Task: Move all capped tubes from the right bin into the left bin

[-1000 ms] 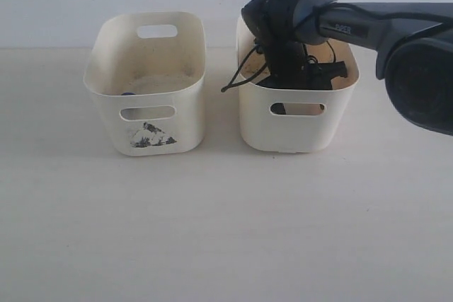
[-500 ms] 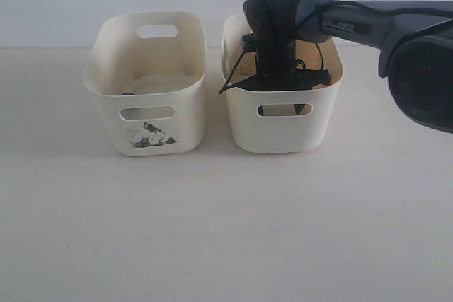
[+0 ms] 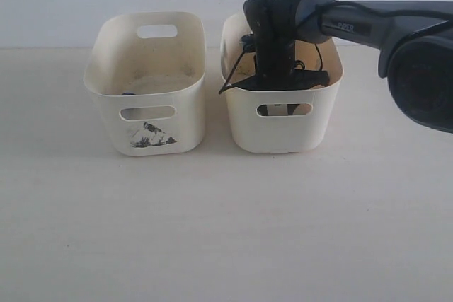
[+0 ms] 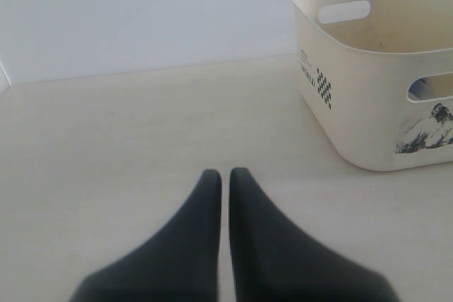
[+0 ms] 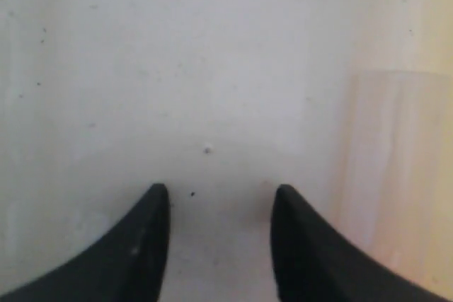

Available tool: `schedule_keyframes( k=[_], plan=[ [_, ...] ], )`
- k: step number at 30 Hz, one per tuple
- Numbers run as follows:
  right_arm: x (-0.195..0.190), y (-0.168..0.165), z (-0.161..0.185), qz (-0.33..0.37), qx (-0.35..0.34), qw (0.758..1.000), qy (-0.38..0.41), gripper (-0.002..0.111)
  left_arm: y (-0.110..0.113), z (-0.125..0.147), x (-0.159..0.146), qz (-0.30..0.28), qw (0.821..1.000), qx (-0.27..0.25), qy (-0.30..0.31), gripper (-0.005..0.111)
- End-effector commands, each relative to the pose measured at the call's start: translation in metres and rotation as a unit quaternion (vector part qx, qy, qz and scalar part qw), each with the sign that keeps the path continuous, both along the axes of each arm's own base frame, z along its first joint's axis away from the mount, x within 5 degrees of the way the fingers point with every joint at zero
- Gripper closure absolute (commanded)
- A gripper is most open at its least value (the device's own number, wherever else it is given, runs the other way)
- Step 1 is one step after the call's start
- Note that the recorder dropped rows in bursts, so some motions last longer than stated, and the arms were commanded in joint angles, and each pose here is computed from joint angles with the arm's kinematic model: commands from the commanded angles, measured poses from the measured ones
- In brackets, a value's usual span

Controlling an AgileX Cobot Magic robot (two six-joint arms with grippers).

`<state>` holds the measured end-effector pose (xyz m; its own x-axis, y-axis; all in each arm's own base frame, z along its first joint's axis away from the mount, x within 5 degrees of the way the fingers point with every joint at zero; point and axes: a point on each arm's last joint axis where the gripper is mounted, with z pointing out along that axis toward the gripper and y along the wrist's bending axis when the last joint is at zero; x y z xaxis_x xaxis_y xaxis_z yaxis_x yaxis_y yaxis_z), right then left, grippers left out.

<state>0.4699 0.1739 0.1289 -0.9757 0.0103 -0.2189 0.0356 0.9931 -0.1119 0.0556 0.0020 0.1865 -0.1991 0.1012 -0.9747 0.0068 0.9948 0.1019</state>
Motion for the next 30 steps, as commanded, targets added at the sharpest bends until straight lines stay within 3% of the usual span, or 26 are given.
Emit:
schedule_keyframes(
  k=[1, 8, 21, 30],
  plan=[
    [-0.006, 0.005, -0.017, 0.006, 0.000, 1.000, 0.028, 0.106, 0.000, 0.003, 0.000, 0.000, 1.000, -0.009, -0.010, 0.102],
    [-0.004, 0.004, -0.003, 0.009, -0.002, 1.000, 0.008, 0.108, 0.000, 0.003, 0.000, 0.000, 1.000, -0.009, -0.010, 0.102],
    [-0.002, -0.002, 0.084, 0.022, 0.008, 0.992, -0.122, 0.108, 0.000, 0.003, 0.000, 0.000, 1.000, -0.009, -0.010, 0.102],
    [0.001, -0.001, 0.090, 0.024, 0.014, 0.988, -0.150, 0.108, 0.000, 0.003, 0.000, 0.000, 1.000, -0.009, -0.010, 0.102]
  ],
)
